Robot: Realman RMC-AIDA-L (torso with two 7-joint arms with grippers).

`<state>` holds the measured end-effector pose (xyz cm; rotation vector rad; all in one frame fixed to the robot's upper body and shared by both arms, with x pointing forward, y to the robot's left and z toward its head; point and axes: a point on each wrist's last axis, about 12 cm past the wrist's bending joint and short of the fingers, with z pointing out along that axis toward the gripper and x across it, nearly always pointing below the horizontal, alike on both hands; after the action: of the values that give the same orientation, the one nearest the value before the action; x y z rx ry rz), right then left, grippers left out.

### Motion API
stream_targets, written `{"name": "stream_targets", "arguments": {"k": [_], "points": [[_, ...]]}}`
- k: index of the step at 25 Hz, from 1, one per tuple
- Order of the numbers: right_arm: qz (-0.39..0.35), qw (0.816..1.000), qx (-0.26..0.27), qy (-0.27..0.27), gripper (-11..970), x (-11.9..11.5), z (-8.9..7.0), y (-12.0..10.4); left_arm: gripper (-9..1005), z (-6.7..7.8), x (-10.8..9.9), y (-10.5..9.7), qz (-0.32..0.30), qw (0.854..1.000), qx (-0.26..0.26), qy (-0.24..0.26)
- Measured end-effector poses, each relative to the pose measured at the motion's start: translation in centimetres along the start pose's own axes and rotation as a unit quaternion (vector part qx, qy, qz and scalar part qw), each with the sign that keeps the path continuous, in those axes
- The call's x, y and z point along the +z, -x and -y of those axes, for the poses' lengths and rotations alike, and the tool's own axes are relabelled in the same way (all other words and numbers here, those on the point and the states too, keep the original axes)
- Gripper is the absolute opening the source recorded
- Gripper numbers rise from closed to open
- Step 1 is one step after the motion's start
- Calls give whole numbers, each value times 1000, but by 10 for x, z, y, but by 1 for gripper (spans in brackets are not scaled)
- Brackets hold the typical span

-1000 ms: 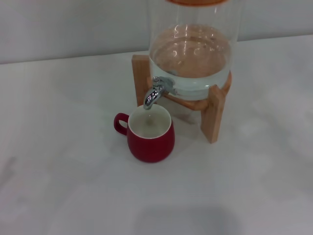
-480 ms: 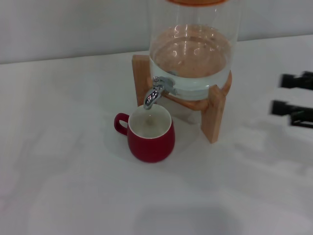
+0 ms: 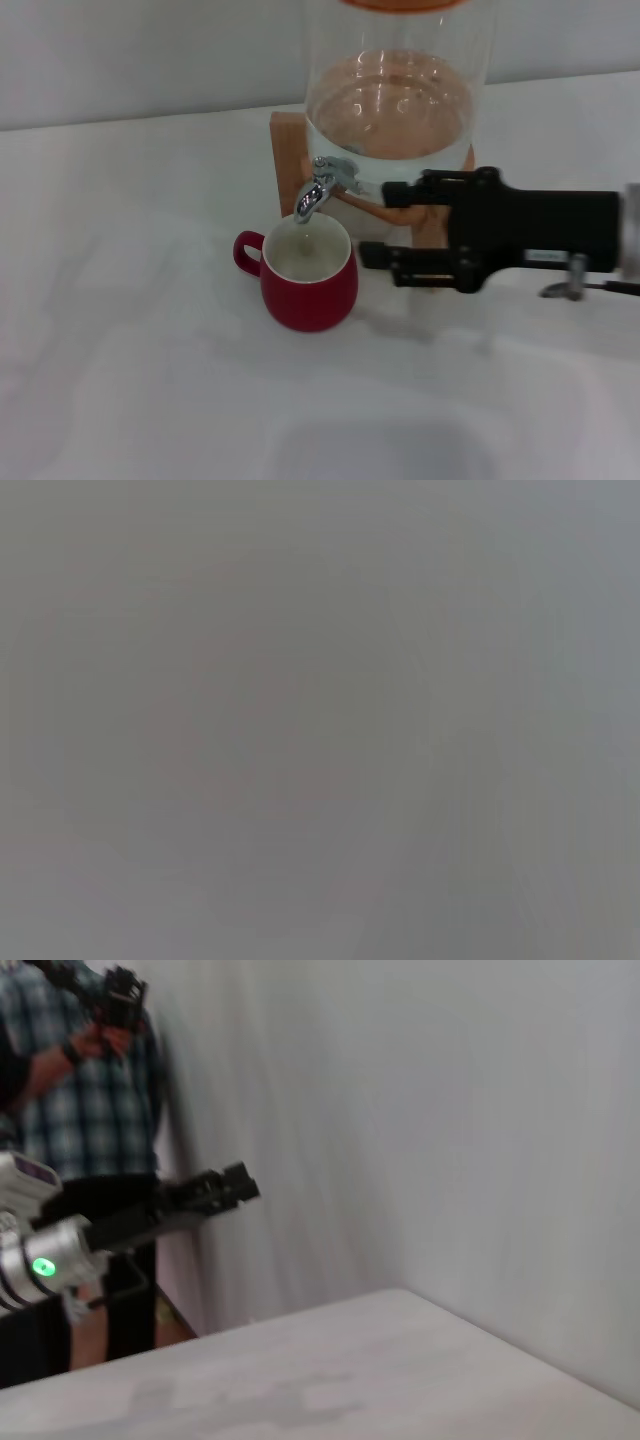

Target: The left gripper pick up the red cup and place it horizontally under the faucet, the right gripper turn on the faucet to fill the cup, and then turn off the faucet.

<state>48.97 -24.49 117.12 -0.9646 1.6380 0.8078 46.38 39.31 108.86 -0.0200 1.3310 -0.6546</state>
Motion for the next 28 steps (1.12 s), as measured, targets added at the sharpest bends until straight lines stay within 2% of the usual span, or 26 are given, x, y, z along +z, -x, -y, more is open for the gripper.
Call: {"name": "stream_targets", "arguments": {"k": [3,7,17,28], "points": [[-10,1000,5,-23,721,18,0,-3,887,0,6,2,-11,1000,6,-3],[-13,999,16,-47,720,29,0,-6,887,1,8,2,-13,1000,7,-4],[-42,994,21,-101,721,36,2,-12,887,2,7,5,-12,1000,14,-9],[-45,995,12,-85,721,45,-5,-9,888,1,7,6,-12,1000,15,-9]]}}
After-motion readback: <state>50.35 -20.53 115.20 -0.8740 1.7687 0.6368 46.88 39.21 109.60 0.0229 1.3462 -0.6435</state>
